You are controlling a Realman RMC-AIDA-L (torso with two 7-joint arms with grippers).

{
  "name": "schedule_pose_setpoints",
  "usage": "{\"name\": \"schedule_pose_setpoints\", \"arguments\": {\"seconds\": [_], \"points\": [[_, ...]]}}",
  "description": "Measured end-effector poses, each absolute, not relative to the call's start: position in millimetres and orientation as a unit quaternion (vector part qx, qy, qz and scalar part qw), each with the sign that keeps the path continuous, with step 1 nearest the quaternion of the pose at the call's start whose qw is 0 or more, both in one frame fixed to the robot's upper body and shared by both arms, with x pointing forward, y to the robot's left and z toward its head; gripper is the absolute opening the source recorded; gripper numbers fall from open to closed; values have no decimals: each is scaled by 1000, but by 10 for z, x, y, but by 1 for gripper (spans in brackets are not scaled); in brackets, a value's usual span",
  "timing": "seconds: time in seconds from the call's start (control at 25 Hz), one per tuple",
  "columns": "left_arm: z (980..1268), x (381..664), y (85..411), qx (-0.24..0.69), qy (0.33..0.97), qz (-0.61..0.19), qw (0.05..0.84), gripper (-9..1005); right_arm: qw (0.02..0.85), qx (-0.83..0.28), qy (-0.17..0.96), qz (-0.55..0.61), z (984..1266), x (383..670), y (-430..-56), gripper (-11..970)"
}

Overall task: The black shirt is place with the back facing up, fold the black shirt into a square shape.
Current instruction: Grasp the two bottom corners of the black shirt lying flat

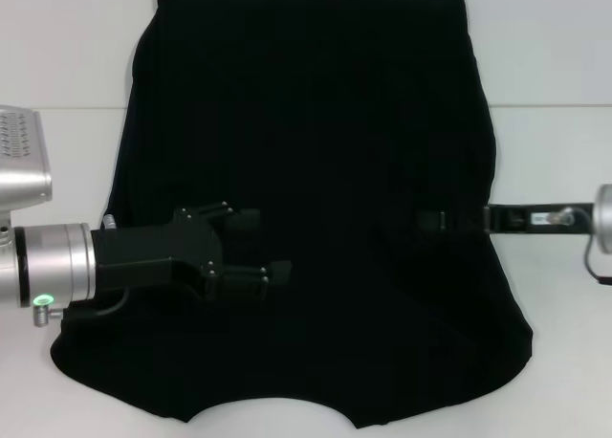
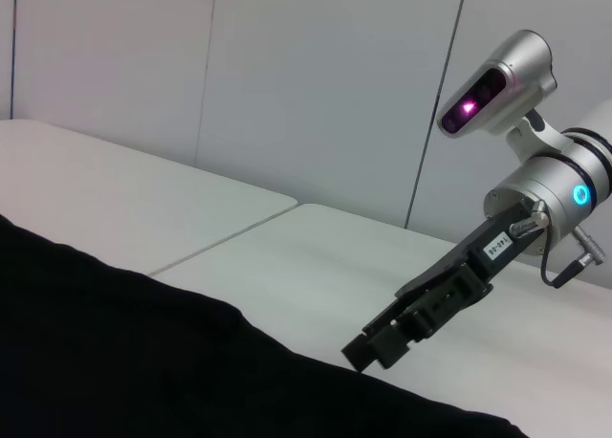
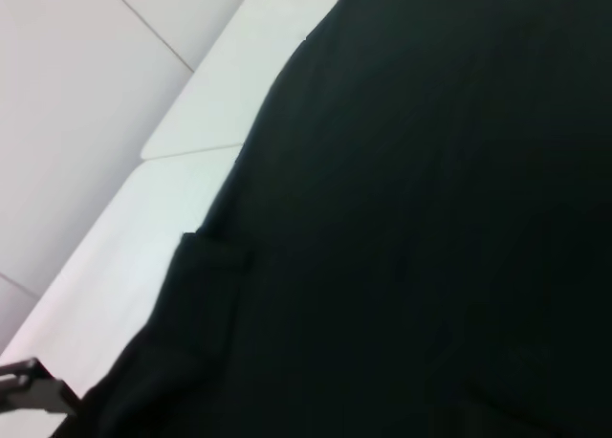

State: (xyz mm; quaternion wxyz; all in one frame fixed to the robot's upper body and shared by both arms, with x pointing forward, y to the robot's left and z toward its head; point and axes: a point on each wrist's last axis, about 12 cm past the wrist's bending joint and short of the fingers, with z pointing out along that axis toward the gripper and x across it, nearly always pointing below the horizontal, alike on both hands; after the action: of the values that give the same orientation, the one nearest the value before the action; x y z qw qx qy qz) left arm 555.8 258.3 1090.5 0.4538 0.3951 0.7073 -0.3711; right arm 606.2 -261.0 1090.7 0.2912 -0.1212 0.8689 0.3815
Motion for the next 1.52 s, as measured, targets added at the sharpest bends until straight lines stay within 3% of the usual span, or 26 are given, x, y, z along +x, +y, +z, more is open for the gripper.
{"name": "schedule_pose_setpoints", "arguments": {"seconds": [0.16,0.52,0.76,1.12,1.52], "points": [[10912,5560,2594,390,709,-373,454,933,286,-103,875,378,10845,5957,-2817,567],[10953,5542,2683,372,722,-381,441,932,290,-81,872,387,10769,5732,-3136,587],[10995,5415,3024,327,756,-361,437,932,322,-100,848,408,10771,5664,-3128,586],[10926,5067,3614,219,821,-310,425,932,336,-112,844,403,10786,5779,-2956,585],[10850,4987,3780,122,883,-301,340,933,344,-111,843,399,10841,5876,-2906,583]]}}
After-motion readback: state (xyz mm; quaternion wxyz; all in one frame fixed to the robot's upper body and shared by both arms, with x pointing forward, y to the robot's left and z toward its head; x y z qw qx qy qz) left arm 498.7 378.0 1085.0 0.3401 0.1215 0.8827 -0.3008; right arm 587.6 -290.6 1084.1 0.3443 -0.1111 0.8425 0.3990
